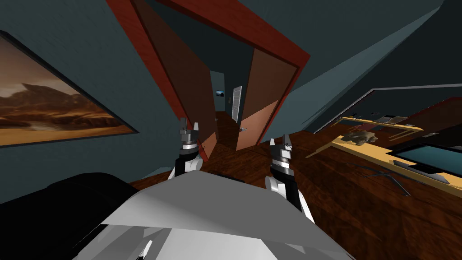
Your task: Push the door open
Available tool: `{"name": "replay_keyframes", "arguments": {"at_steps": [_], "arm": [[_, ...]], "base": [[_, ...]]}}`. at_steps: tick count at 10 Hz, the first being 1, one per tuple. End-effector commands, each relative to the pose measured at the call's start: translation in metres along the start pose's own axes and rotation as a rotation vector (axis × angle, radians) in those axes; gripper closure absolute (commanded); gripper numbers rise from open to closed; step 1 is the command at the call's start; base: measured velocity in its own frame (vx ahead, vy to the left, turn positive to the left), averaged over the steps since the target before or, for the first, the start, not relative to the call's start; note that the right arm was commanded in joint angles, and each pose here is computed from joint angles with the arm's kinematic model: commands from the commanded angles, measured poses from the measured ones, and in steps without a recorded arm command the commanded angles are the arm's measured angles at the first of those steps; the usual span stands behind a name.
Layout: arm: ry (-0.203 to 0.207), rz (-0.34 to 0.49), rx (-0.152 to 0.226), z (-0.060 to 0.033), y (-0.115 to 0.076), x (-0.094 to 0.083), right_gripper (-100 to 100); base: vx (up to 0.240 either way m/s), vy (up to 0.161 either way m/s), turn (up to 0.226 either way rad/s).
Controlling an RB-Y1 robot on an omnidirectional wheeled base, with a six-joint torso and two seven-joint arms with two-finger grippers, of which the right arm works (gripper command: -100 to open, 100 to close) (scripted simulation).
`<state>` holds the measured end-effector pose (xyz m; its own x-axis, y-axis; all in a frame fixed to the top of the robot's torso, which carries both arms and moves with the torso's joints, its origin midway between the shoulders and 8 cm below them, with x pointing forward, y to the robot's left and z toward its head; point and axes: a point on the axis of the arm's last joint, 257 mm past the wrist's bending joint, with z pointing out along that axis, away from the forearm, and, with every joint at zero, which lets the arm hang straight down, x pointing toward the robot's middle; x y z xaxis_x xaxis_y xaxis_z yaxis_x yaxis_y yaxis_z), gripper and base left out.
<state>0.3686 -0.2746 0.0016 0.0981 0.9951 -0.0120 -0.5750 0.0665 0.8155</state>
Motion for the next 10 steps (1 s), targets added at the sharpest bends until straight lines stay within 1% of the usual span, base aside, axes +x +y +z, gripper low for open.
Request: {"name": "replay_keyframes", "arguments": {"at_steps": [1, 4, 5, 8, 9, 10], "arm": [[0.007, 0.007, 0.014, -0.0005, -0.013, 0.003, -100], [0.019, 0.020, 0.040, -0.0019, -0.036, 0.008, -100], [0.024, 0.026, 0.052, -0.0027, -0.047, 0.011, -100], [0.043, 0.045, 0.073, -0.0027, -0.072, 0.020, -100], [0.042, 0.045, 0.091, -0.0059, -0.081, 0.020, -100], [0.049, 0.052, 0.101, -0.0065, -0.091, 0.024, -100]], "base": [[0.047, -0.010, 0.035], [0.079, -0.038, 0.042], [0.080, -0.033, 0.043], [0.084, -0.047, 0.054], [0.062, -0.042, 0.023], [0.061, -0.033, 0.036]]}}
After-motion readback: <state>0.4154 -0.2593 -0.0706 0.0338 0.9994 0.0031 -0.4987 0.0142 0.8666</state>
